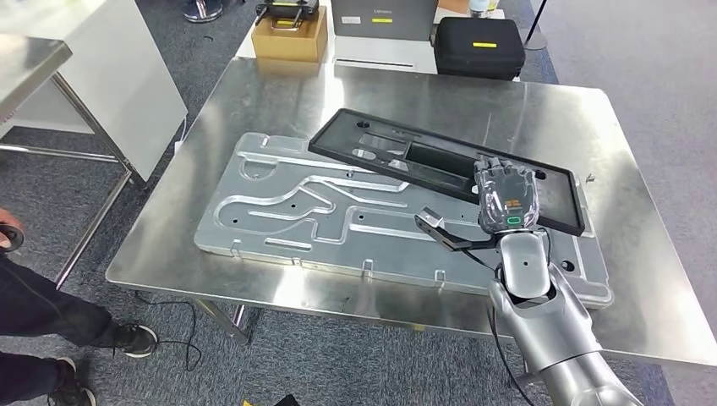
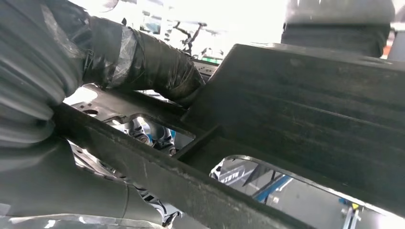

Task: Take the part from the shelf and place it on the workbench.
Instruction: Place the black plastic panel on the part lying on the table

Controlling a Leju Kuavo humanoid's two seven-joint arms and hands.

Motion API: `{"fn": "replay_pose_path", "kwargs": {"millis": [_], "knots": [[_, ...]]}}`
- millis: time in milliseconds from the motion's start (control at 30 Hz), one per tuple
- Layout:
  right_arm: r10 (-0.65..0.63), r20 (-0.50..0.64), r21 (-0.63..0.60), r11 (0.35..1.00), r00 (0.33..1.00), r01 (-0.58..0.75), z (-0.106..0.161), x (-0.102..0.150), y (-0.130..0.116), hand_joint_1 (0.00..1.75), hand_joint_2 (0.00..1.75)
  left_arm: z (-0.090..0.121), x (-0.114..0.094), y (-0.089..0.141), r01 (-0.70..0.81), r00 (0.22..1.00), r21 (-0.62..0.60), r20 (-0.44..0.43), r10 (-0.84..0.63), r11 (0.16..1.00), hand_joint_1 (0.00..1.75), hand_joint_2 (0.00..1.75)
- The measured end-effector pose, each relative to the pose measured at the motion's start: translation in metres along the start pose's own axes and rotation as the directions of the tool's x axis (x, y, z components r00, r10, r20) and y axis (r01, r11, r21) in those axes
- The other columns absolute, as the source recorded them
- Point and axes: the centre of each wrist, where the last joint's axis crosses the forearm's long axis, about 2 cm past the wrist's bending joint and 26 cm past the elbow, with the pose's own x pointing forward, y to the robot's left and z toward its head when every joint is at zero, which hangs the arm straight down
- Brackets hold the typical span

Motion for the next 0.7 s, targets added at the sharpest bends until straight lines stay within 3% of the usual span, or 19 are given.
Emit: {"fn": "replay_pose_path", "kwargs": {"millis": [67,100,267,400,700], "knots": [[0.005,0.001,0.023,1.0,1.0,-0.005,0.002,0.0,0.005,0.14,1.75,0.0,0.0,0.0,-0.001,1.0,0.0,-0.001,0.001,1.0,0.0,0.0],[0.008,0.002,0.035,0.999,1.0,-0.008,0.003,0.0,0.007,0.0,1.75,0.0,0.0,-0.001,-0.001,1.0,0.0,-0.002,0.001,1.0,0.0,0.0],[0.02,0.023,0.1,0.995,1.0,-0.022,0.009,0.001,0.017,0.0,1.75,0.0,0.0,-0.001,-0.009,1.0,0.003,-0.007,0.009,1.0,0.0,0.0],[0.026,0.049,0.15,0.988,0.998,-0.033,0.016,0.003,0.026,0.0,0.0,0.001,-0.002,-0.001,-0.015,1.0,0.005,-0.012,0.015,1.0,0.0,0.0],[0.045,0.11,0.185,0.981,0.993,-0.065,0.021,-0.004,0.028,0.0,0.0,0.002,-0.004,-0.003,-0.029,0.999,0.019,-0.014,0.029,0.999,0.0,0.0]]}}
